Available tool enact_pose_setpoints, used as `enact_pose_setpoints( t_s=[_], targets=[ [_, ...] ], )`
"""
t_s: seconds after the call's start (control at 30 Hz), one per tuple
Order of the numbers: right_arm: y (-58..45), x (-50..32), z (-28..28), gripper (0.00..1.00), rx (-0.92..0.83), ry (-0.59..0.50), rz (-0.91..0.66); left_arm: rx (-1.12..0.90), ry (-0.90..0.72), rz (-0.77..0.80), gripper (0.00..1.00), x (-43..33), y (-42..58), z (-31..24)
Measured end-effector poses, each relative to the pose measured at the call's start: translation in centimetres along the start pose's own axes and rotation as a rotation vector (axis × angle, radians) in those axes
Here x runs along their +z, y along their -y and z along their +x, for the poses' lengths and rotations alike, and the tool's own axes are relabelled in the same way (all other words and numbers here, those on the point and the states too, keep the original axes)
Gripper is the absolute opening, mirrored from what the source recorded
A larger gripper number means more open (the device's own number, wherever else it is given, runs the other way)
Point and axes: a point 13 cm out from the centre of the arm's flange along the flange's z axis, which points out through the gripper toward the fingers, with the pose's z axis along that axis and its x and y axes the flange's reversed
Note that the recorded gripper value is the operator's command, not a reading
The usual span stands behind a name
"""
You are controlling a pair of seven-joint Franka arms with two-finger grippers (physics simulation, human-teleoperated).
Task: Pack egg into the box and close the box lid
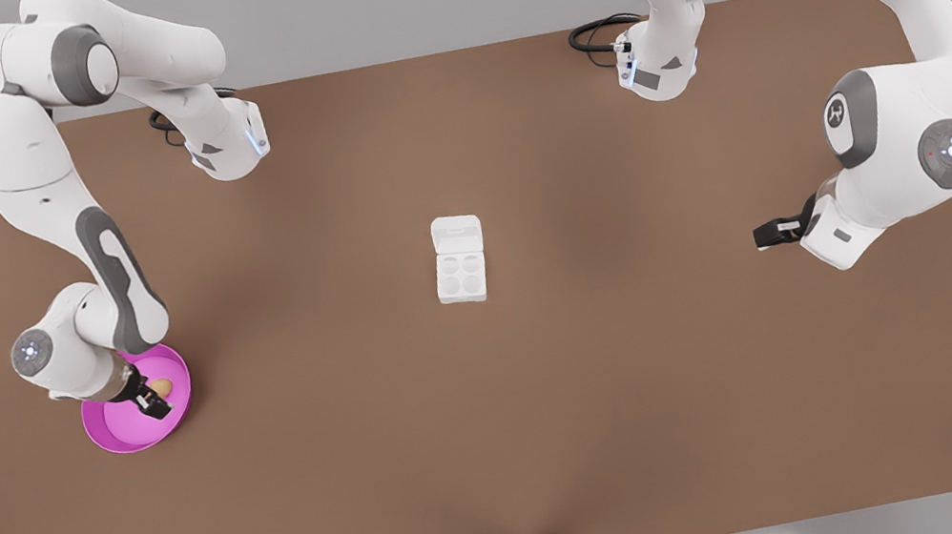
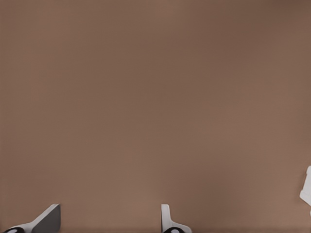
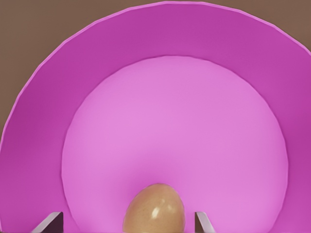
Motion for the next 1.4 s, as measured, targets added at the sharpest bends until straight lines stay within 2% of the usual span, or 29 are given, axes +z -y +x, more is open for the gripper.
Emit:
enact_pose_setpoints(
  t_s=[0.37, 0.6, 0.73, 0.8, 0.9, 1.2, 1.4],
  targets=[
    [0.8, 1.7, -0.1, 1.0, 0.058, -0.009, 0.017, -0.002, -0.005, -0.001, 1.0, 0.1, 0.0, 0.0],
    [0.6, 1.5, -0.3, 0.96, 0.07, -0.006, 0.017, -0.002, -0.007, -0.001, 1.0, 0.2, 0.0, 0.0],
    [0.3, 1.0, -0.4, 0.87, 0.071, -0.006, 0.014, -0.002, -0.007, -0.002, 1.0, 0.2, 0.0, 0.0],
    [0.3, 1.0, -0.5, 0.77, 0.072, -0.009, 0.015, -0.002, -0.007, -0.002, 1.0, 0.2, 0.0, 0.0],
    [0.3, 0.8, -0.5, 0.69, 0.073, -0.015, 0.018, -0.002, -0.01, -0.003, 1.0, 0.2, 0.0, 0.1],
    [-0.1, 1.3, 0.4, 0.68, 0.059, -0.043, 0.033, -0.002, -0.017, -0.006, 1.0, 0.2, 0.0, 0.3],
    [-0.1, 1.5, 0.9, 0.64, 0.055, -0.057, 0.041, -0.002, -0.019, -0.007, 1.0, 0.2, 0.0, 0.3]
  ],
)
